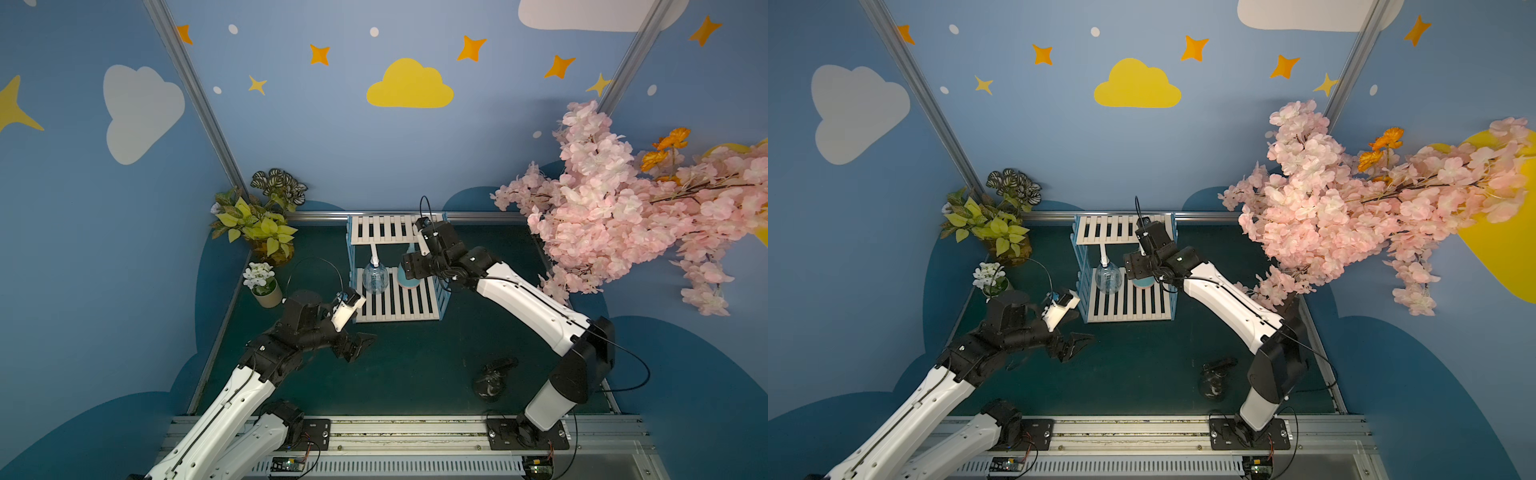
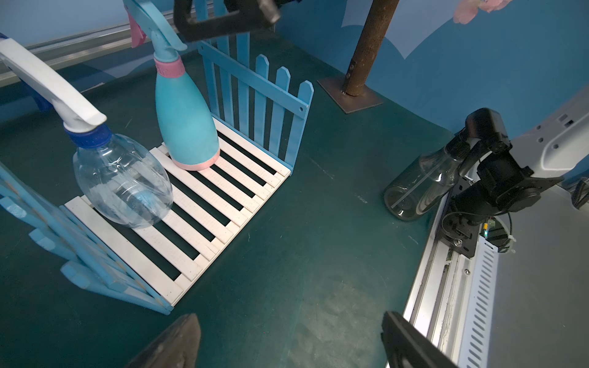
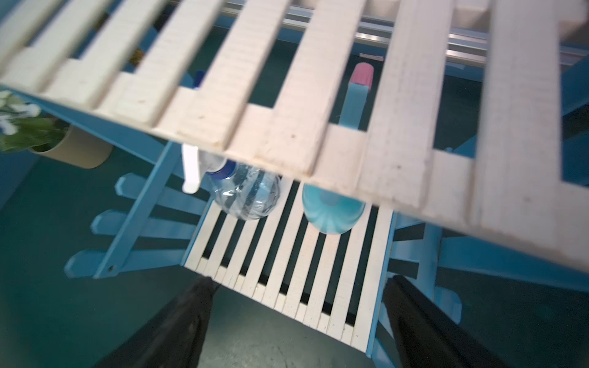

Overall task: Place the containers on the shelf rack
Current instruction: 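Place the container on the shelf, then pick up a container from the center of the board.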

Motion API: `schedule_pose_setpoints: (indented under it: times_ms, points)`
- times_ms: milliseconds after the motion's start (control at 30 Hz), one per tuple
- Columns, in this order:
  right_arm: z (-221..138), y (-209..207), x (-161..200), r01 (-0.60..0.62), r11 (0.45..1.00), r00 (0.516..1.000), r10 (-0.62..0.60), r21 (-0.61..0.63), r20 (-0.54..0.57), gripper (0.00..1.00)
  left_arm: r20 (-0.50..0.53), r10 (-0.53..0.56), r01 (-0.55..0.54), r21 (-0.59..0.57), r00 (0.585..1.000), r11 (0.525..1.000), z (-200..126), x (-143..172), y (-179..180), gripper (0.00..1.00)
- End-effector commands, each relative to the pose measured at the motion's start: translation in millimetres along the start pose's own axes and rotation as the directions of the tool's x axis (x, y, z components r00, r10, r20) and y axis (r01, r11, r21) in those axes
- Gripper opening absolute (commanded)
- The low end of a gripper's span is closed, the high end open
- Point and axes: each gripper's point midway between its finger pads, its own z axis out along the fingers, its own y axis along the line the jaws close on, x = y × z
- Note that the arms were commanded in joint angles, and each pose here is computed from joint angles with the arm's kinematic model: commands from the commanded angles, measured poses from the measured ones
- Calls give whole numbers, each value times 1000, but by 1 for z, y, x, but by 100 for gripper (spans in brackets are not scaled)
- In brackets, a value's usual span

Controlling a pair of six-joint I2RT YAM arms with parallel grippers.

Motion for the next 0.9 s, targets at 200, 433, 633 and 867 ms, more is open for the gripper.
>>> schedule_pose_setpoints:
  times_ms: [200,433,633,867]
  points:
    - [-84,12,48,89,979,996,-93,-186,-13,91,44,80,-82,43,996,996,0,-6,-15,92]
    - [-109,-30,82,107,992,985,-96,-73,141,95,169,315,-340,146,934,929,2,-33,-85,92]
    - [-115,-61,97,30,999,977,-22,-36,214,98,259,435,-485,180,863,856,39,-50,-146,92]
    - [-119,-101,104,-146,989,958,145,-17,248,98,325,466,-550,253,823,796,101,-62,-208,93]
